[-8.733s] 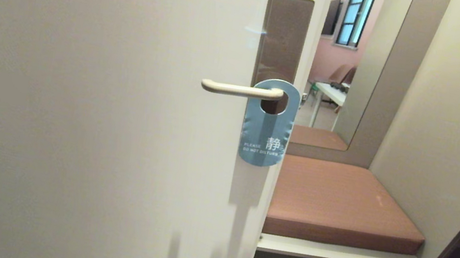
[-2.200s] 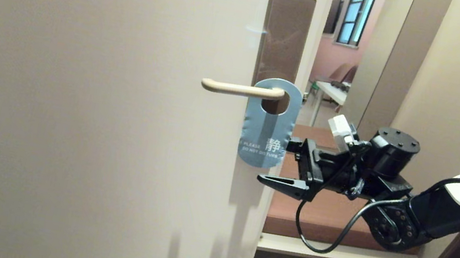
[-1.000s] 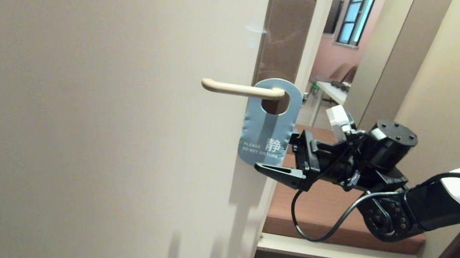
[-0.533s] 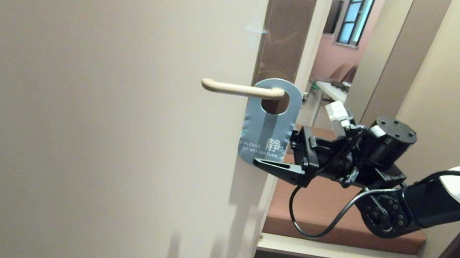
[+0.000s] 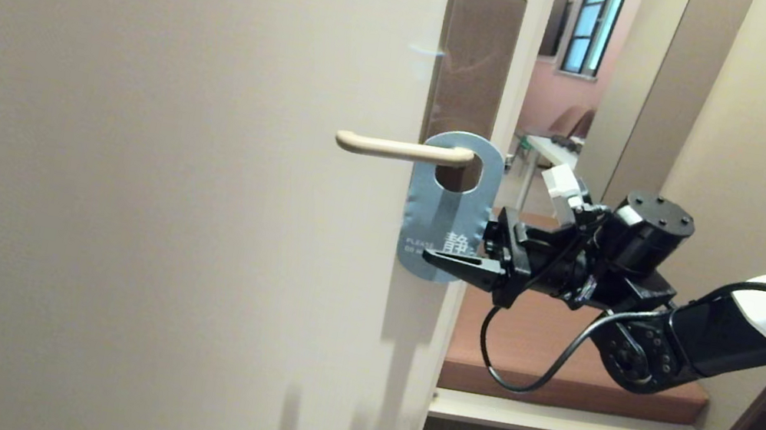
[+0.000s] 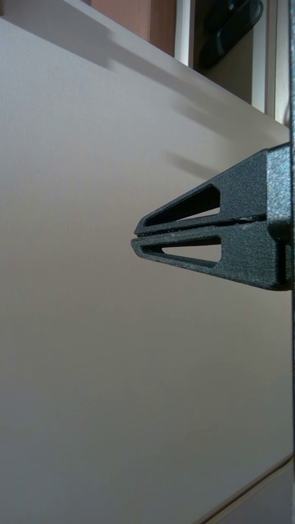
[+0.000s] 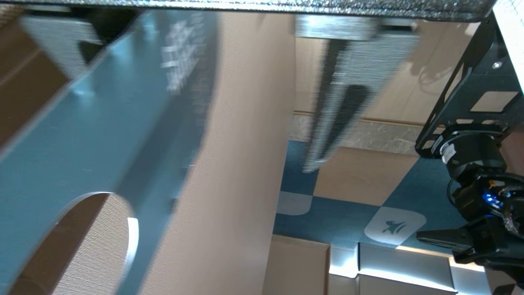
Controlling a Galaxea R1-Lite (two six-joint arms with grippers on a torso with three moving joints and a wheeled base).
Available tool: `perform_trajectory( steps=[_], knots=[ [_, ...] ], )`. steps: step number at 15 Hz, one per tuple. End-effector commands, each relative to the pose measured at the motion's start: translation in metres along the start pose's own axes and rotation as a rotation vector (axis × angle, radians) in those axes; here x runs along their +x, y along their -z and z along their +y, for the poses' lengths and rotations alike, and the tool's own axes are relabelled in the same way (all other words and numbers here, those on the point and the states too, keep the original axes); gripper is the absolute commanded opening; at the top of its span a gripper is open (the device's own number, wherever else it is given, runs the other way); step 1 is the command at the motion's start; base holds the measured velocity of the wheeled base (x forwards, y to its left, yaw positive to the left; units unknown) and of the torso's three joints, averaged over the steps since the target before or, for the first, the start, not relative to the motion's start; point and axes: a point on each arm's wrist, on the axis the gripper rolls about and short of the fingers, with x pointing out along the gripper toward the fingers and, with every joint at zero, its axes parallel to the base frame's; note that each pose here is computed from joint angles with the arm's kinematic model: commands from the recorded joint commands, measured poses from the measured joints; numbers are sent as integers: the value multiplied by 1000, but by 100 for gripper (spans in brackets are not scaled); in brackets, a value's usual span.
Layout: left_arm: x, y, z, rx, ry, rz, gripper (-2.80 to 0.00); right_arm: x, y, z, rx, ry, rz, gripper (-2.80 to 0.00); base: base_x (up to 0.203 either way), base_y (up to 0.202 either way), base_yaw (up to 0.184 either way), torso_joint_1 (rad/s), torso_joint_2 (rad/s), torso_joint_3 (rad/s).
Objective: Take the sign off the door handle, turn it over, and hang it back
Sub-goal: Take down the sign
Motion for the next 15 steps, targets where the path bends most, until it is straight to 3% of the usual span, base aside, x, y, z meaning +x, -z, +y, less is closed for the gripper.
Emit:
perform_trajectory(
  steps=[1, 15],
  knots=[
    [0, 0, 0, -1, -1, 1, -280, 0, -2, 0, -4, -2, -6, -280, 0, 0, 0, 0, 0, 0],
    [0, 0, 0, -1, -1, 0, -280, -1, -7, 3, -18, 5, -12, -280, 0, 0, 0, 0, 0, 0]
  ],
)
